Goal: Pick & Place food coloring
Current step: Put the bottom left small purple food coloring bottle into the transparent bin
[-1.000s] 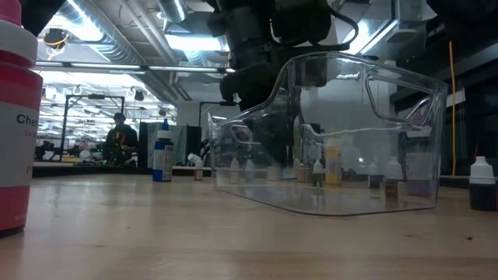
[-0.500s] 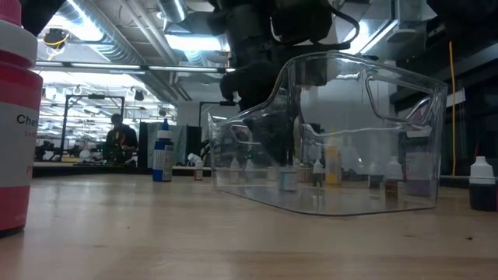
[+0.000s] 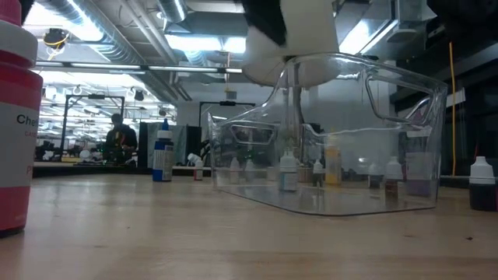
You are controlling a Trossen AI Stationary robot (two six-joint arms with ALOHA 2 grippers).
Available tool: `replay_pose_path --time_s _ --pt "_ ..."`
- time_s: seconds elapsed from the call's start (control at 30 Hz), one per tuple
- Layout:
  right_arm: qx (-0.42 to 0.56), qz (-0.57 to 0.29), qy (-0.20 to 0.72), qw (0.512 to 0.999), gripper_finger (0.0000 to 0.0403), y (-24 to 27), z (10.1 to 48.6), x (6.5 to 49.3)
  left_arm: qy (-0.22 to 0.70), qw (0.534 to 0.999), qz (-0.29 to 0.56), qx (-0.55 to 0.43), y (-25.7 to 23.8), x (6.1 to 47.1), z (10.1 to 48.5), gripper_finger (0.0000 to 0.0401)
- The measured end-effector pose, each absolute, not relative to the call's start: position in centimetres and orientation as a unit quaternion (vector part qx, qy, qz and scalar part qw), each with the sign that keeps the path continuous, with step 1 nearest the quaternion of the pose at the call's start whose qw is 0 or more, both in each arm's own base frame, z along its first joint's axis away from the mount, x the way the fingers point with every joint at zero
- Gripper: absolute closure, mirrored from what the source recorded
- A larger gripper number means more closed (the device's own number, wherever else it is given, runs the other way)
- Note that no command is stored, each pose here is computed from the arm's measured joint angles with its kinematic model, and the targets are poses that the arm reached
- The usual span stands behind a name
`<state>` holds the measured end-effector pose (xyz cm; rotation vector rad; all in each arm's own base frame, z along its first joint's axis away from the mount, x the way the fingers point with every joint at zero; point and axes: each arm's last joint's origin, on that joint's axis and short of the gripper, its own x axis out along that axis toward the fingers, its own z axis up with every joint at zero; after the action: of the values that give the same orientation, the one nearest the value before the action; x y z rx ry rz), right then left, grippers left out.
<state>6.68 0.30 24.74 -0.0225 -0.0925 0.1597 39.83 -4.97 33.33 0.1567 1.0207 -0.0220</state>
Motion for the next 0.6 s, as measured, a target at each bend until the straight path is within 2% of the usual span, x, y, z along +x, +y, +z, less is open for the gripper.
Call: replay_pose_path --time_s 0.17,0.3,0.4,0.53,0.6 --pt "-0.043 0.078 -0.048 0.995 0.0387 0.3 24.7 6.7 0.526 0.850 -0.014 0.042 -9.3 35.4 35.5 0.0258" --pt "-0.063 0.076 -0.051 0.994 0.0387 0.3 24.7 6.7 0.594 0.804 -0.004 0.018 -14.1 31.0 35.7 0.0258" --pt "-0.061 0.076 -0.050 0.994 0.0387 0.3 24.7 6.7 0.629 0.776 0.039 0.015 -17.4 27.2 35.9 0.0258" --pt "-0.061 0.075 -0.051 0.994 0.0387 0.3 24.8 6.7 0.576 0.811 0.097 -0.026 -21.4 23.8 35.7 0.0258" --pt "-0.059 0.068 -0.051 0.995 0.0387 0.2 24.8 6.7 0.565 0.811 0.138 -0.073 -22.6 22.5 35.4 0.0258"
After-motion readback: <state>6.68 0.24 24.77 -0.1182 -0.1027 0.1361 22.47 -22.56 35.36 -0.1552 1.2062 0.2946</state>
